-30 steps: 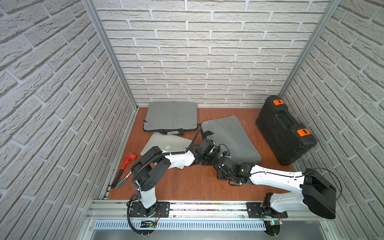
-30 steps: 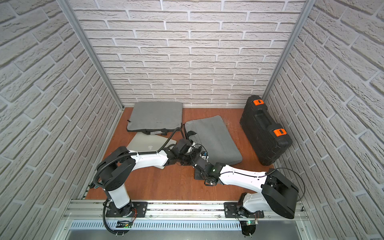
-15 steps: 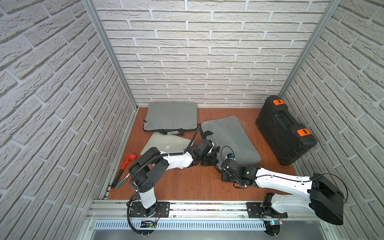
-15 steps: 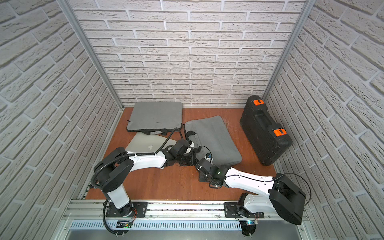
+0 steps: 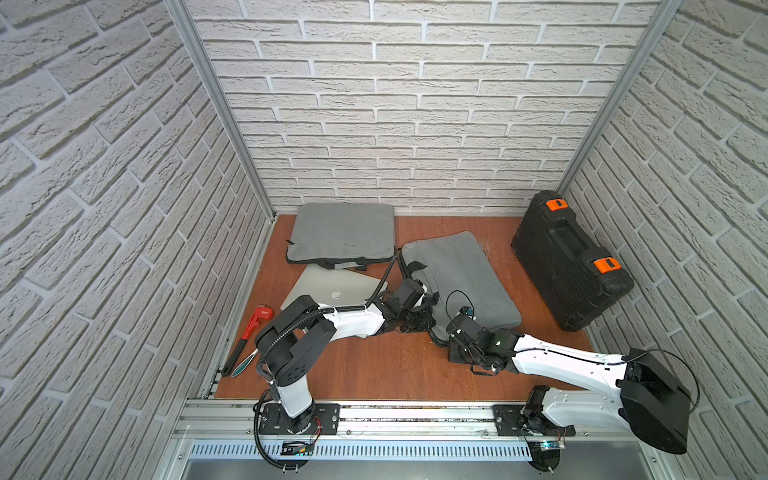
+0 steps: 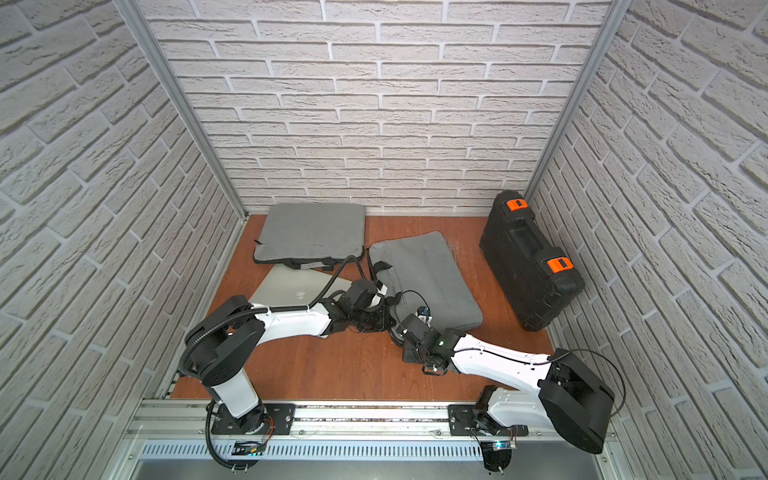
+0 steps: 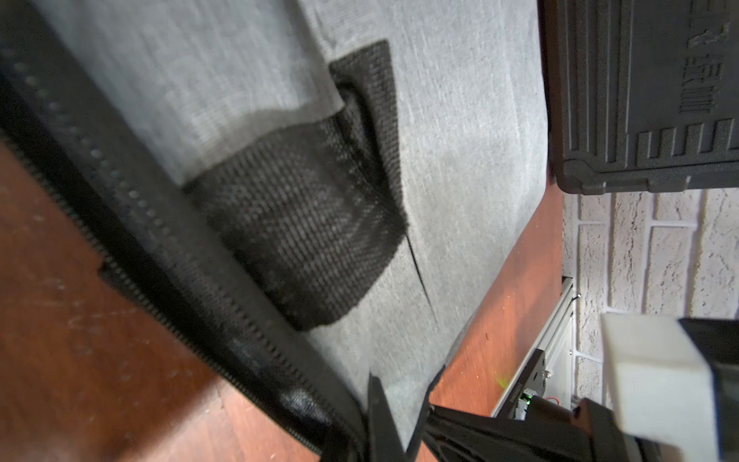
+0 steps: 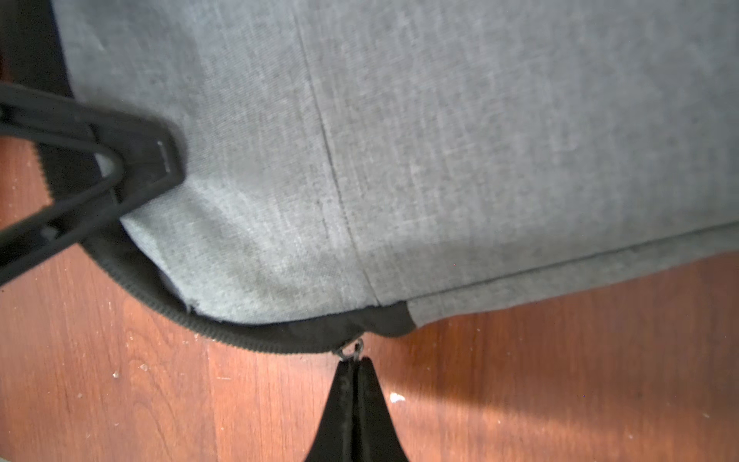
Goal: Open the zippered laptop bag and take out the laptop
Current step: Adjust the zippered laptop bag at the center of the board.
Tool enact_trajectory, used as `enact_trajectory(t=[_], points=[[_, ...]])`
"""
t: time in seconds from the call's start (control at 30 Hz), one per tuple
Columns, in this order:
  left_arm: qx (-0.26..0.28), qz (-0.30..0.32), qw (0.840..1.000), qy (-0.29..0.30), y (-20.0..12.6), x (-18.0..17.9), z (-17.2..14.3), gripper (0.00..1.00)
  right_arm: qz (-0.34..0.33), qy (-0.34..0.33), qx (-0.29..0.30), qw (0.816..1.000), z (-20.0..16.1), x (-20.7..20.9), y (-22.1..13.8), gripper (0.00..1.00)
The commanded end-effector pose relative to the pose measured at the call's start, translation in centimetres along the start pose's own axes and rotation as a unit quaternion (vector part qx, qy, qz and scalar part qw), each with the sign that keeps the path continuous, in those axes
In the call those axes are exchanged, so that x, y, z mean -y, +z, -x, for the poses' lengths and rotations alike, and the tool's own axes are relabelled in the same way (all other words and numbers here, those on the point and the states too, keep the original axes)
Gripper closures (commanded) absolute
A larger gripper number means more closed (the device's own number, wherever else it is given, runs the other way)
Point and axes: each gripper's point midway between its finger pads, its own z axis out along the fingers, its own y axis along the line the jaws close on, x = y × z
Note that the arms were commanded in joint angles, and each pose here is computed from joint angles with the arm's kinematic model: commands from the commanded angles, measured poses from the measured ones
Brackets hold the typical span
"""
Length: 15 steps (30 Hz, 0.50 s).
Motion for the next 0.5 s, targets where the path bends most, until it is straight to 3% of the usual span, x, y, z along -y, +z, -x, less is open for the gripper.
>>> enact_trajectory(t=[0.0,0.2,0.47], points=[[0.011,0.016,1.0,0.0,-1.2,-1.1,0.3,1.0,-0.072,-0.002,-0.002,0.997,-0.6,3.9,-0.1,0.94],[0.014,0.019,1.0,-0.001,-1.3,-1.3,0.4,1.0,-0.098,0.009,0.007,0.995,-0.4,5.1,-0.5,0.95],[0.014,0.01,1.0,-0.001,-0.8,-0.8,0.8,1.0,-0.084,-0.022,0.021,0.996,0.9,4.0,-1.7,0.94]])
